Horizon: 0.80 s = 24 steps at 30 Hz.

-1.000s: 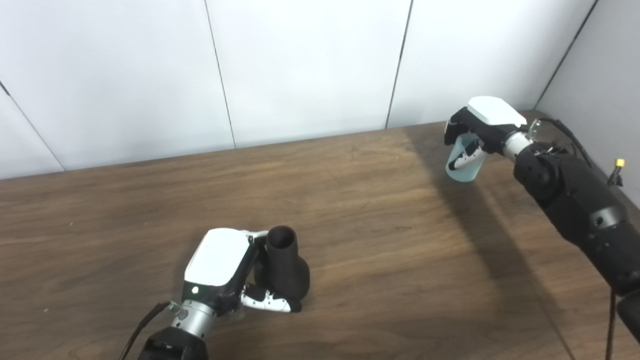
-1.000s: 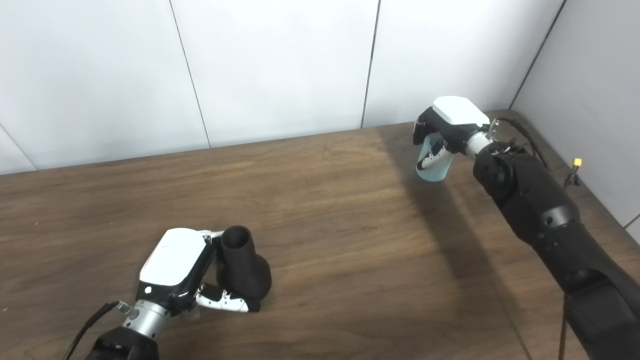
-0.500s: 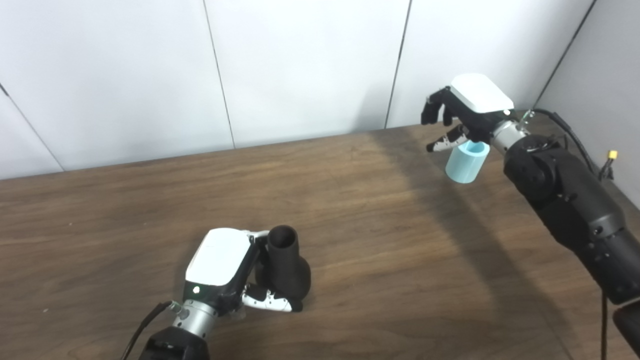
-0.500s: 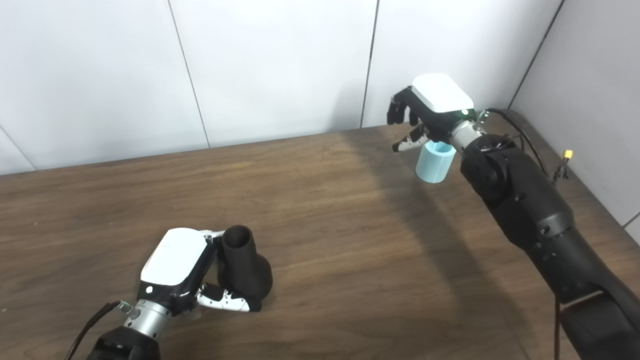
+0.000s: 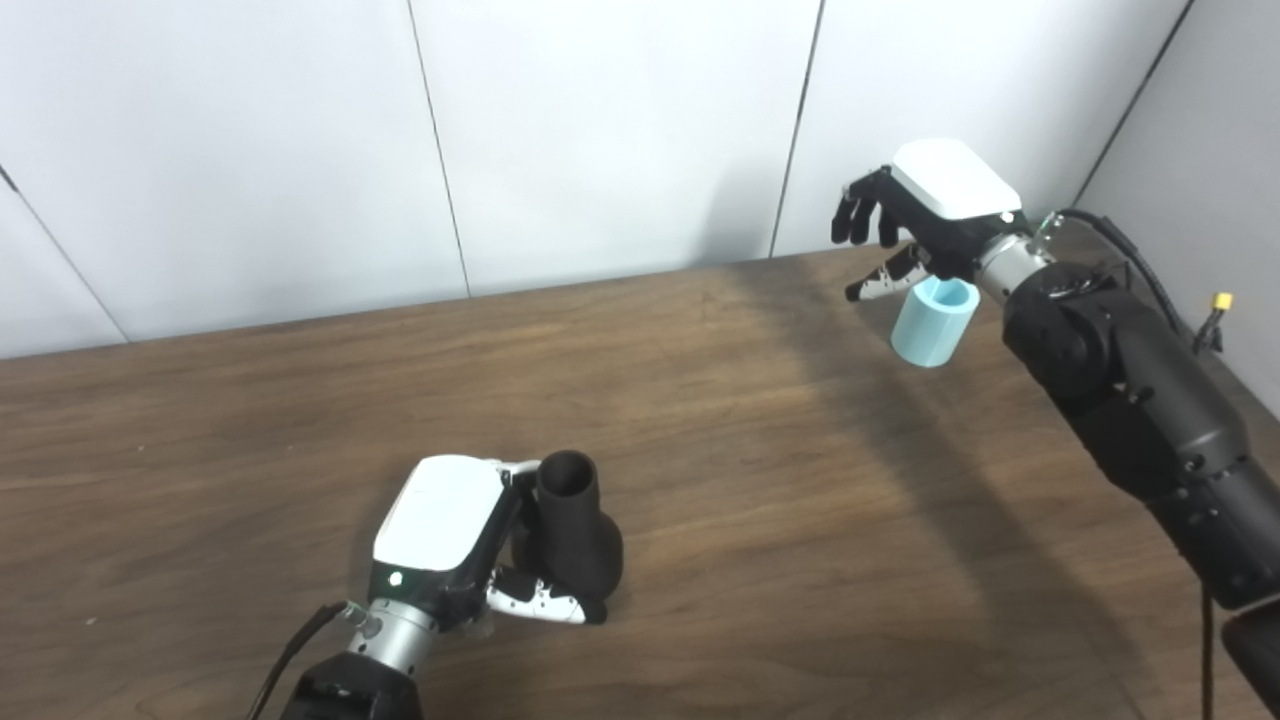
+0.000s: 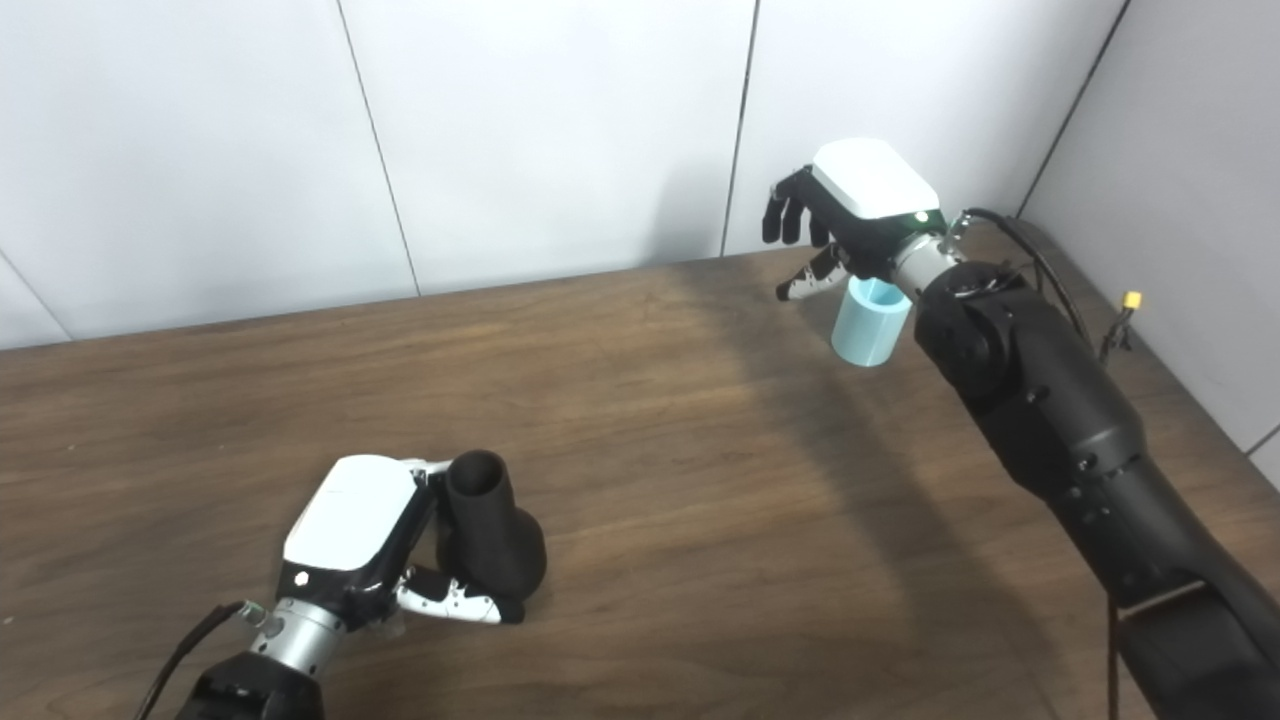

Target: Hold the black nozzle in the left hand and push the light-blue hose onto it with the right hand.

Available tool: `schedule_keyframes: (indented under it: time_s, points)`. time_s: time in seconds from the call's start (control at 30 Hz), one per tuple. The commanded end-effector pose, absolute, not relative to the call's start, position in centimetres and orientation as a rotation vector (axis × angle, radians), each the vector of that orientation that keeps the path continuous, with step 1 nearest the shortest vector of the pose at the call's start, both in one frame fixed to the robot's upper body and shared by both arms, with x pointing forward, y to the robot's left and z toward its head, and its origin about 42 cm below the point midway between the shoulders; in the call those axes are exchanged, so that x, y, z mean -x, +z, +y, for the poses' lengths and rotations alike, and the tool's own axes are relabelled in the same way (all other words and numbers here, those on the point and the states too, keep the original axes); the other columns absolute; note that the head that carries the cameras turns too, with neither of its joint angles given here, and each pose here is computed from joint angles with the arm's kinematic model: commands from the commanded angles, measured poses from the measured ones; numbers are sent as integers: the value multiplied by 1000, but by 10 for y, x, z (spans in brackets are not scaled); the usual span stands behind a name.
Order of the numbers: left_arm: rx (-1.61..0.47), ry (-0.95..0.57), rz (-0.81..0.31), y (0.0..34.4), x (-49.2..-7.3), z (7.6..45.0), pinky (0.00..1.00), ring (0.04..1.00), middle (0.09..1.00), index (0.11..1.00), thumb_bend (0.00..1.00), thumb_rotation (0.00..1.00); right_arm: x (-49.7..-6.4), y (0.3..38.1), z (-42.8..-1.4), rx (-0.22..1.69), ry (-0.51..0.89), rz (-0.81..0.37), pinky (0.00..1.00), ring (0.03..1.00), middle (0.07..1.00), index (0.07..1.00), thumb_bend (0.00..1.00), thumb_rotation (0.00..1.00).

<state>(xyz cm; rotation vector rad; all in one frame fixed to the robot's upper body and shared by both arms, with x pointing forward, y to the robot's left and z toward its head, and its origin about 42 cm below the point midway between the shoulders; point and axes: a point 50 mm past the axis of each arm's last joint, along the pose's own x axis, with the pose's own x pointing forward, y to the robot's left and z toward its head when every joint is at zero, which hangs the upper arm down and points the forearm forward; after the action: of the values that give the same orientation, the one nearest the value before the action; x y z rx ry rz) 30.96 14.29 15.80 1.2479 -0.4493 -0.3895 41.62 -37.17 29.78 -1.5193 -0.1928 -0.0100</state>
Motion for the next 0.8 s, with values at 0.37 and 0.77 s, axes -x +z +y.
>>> schedule_keyframes:
  time_s: [0.37, 0.77]
  points:
    - [-1245, -363, -497, 171, -312, 142, 466, 562, 479, 489, 525, 0, -422, 345, -393, 1752, 0, -55, 886, 854, 814, 764, 1000, 182]
    - [-1250, -357, -497, 171, -313, 144, 474, 564, 474, 490, 525, 0, -421, 344, -405, 1765, 4, 68, 927, 883, 825, 754, 1000, 190]
